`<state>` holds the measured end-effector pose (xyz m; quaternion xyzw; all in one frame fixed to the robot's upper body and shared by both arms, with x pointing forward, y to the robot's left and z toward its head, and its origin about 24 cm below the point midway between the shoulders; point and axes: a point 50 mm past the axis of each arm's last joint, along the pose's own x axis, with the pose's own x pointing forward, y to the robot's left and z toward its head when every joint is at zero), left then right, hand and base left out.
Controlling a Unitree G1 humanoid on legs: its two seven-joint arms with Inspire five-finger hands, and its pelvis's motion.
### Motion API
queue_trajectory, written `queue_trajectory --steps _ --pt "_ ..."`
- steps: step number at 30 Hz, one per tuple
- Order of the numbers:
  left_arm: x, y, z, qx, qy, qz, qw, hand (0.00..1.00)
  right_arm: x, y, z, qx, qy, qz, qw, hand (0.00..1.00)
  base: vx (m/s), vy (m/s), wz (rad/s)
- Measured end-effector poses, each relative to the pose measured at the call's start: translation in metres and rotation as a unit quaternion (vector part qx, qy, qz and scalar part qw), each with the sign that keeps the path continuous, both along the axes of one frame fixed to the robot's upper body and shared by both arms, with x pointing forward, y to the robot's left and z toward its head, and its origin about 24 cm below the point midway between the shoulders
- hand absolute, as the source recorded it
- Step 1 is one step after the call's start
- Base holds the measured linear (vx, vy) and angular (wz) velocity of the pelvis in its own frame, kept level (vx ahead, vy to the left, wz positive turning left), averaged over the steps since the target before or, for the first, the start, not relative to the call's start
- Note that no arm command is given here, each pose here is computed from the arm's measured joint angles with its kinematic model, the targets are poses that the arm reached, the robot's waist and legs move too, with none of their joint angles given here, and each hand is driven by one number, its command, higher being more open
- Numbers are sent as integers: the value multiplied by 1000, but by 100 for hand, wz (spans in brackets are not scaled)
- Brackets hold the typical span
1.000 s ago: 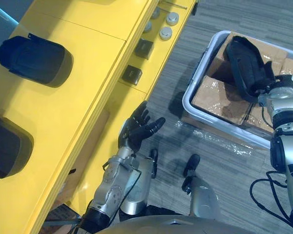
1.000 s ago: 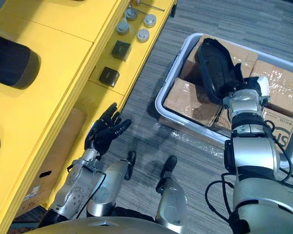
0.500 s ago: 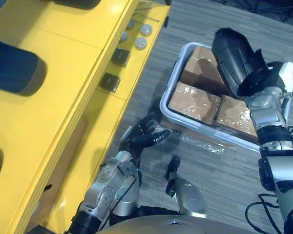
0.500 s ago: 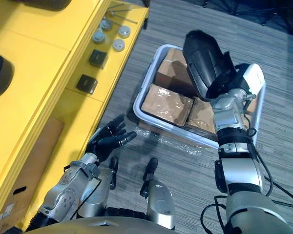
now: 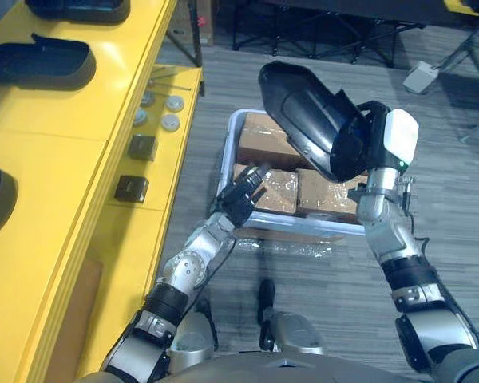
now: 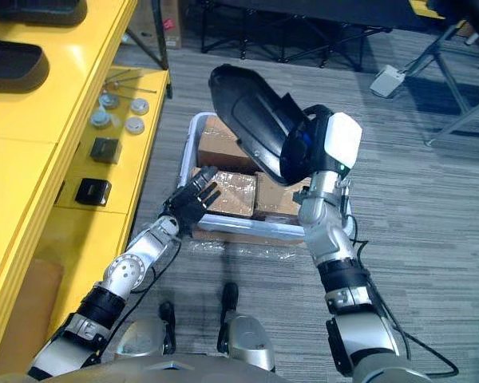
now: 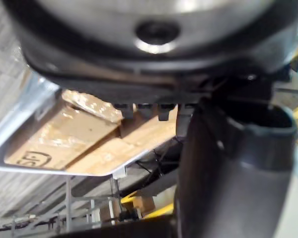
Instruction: Walk over and take three plastic housings, then place them on the shelf
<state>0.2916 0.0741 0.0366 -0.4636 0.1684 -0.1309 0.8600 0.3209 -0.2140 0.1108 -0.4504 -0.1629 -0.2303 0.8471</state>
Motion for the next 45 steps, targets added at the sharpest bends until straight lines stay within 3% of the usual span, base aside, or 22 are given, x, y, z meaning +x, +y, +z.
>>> queue_trajectory --steps 9,17,18,23,30,41,42,45 --pt "-2 -26 12 -51 -41 -33 997 100 -18 37 -26 -10 10 99 995 0 -20 21 -12" --pt "-12 -39 -8 -22 0 -77 997 100 -23 61 -33 4 8 147 989 0 -41 12 1" --pt "-14 -43 -11 -17 6 -86 996 0 -23 65 -34 4 10 155 988 0 -45 29 0" --pt "-17 -53 -13 -14 27 -76 997 0 -28 65 -42 18 23 153 988 0 -44 40 1" --pt "-12 -44 -13 1 45 1 999 0 -51 71 -53 86 12 142 986 0 -37 31 -1" --pt "-27 -45 -24 -7 69 30 997 0 -68 83 -68 135 22 136 981 0 -49 18 -1" --pt "-27 -45 -24 -7 70 30 997 0 -69 83 -69 136 24 135 981 100 0 0 0" --pt "-27 -45 -24 -8 69 30 997 0 -71 82 -71 138 24 135 981 100 0 0 0"
